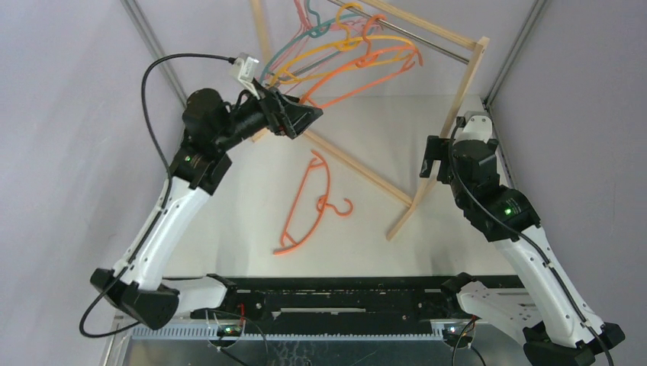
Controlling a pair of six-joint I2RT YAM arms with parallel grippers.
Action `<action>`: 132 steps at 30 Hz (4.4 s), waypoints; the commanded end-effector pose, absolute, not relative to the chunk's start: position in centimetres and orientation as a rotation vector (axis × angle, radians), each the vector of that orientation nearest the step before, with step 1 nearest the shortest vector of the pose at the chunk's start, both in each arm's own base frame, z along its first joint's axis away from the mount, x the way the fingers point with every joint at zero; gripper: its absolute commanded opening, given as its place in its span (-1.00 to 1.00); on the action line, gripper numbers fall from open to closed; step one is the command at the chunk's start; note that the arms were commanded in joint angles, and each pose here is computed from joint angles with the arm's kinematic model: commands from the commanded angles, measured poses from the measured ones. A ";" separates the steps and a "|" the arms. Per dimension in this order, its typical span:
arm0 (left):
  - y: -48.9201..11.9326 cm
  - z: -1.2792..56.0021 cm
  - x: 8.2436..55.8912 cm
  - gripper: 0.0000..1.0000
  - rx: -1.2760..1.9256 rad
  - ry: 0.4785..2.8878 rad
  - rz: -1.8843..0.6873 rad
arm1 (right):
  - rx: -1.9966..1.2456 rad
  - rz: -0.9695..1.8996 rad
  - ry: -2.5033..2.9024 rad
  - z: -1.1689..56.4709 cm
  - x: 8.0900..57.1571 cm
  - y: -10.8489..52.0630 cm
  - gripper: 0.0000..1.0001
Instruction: Organize the hangers
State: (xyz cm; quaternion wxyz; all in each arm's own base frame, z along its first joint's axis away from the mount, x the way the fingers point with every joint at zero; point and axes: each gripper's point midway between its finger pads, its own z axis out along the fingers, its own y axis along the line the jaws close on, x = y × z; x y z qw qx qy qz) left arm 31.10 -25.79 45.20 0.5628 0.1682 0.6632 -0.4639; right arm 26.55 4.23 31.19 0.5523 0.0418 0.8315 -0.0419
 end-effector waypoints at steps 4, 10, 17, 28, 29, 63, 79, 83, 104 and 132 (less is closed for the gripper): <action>-23.0 42.8 30.4 0.99 0.388 1.585 -0.910 | 0.111 -0.043 1.938 32.0 26.9 4.9 1.00; -21.2 36.5 28.9 0.99 0.394 1.728 -0.820 | 0.111 -0.048 1.936 32.1 26.5 4.6 1.00; -18.8 26.2 25.4 0.93 0.363 1.919 -0.655 | 0.110 -0.032 1.951 31.7 26.8 5.1 1.00; -20.2 12.6 24.0 0.75 0.464 2.191 -0.451 | 0.087 -0.017 1.969 31.3 27.2 5.7 1.00; -20.1 11.7 24.3 0.75 0.460 2.209 -0.428 | 0.088 -0.019 1.971 31.2 27.2 5.6 1.00; -22.5 -0.4 22.4 0.01 0.670 2.504 -0.219 | 0.120 -0.104 1.988 30.5 26.7 4.1 1.00; -24.0 2.9 21.5 -1.00 0.778 2.443 -0.360 | 0.122 -0.087 1.977 30.6 26.8 4.3 1.00; -26.3 9.6 21.7 -0.99 0.847 2.313 -0.510 | 0.132 -0.088 1.979 30.4 27.1 4.3 1.00; -30.7 28.8 23.0 -0.99 0.934 1.992 -0.795 | 0.223 -0.144 1.926 30.8 26.4 2.0 1.00; -30.1 14.3 16.5 0.11 0.989 2.317 -0.724 | 0.197 -0.090 1.998 28.6 26.1 2.9 1.00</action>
